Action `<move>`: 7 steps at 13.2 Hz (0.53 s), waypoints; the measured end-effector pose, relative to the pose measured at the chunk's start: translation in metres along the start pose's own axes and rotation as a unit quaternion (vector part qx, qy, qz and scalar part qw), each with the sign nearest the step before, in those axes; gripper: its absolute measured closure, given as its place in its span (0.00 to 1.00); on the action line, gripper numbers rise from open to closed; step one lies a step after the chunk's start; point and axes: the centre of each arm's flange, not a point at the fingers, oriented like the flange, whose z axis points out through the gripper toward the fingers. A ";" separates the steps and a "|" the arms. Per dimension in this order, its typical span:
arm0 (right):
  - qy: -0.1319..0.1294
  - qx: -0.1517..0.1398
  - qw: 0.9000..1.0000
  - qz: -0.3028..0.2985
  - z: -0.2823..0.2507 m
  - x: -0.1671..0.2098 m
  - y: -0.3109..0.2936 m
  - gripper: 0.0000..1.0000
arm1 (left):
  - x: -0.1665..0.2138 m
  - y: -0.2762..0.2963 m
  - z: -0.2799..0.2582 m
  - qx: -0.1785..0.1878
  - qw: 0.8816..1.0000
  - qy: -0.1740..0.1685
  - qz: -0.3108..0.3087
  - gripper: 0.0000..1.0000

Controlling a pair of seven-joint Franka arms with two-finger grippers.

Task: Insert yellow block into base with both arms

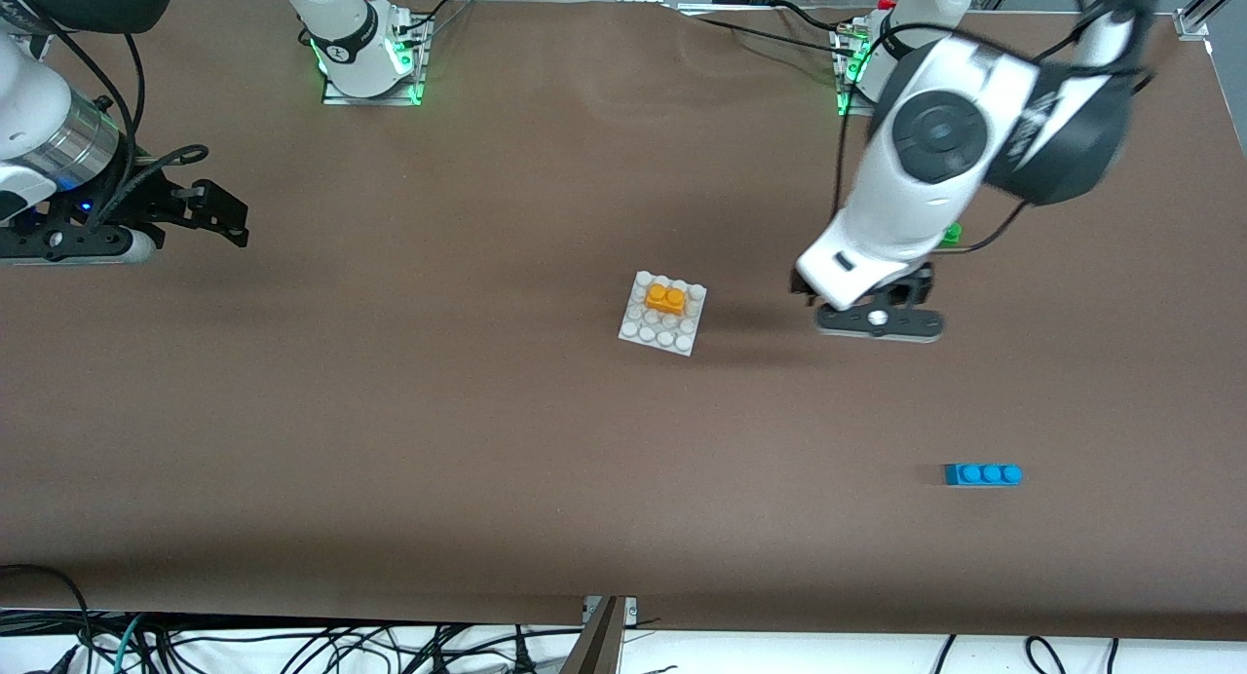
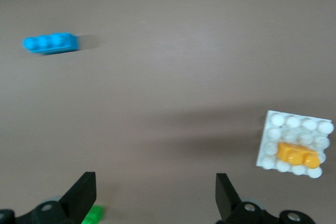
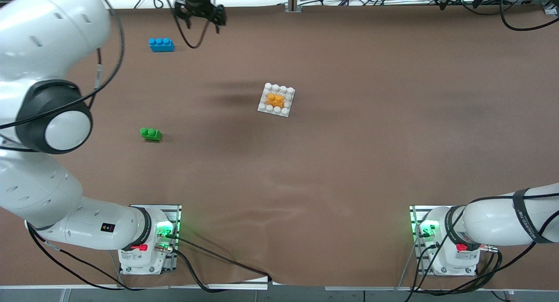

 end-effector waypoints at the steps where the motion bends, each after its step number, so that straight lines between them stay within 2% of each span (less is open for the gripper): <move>1: 0.000 0.000 1.000 0.000 0.000 0.000 0.000 0.00 | -0.003 -0.018 -0.012 -0.008 1.000 -0.005 -0.010 0.00; 4: 0.000 0.000 1.000 0.000 0.000 0.000 0.000 0.00 | -0.010 -0.072 -0.041 -0.025 0.999 -0.008 -0.026 0.00; 7: 0.000 0.000 1.000 0.000 0.000 0.000 0.000 0.00 | -0.017 -0.156 -0.065 -0.051 0.998 0.002 -0.042 0.00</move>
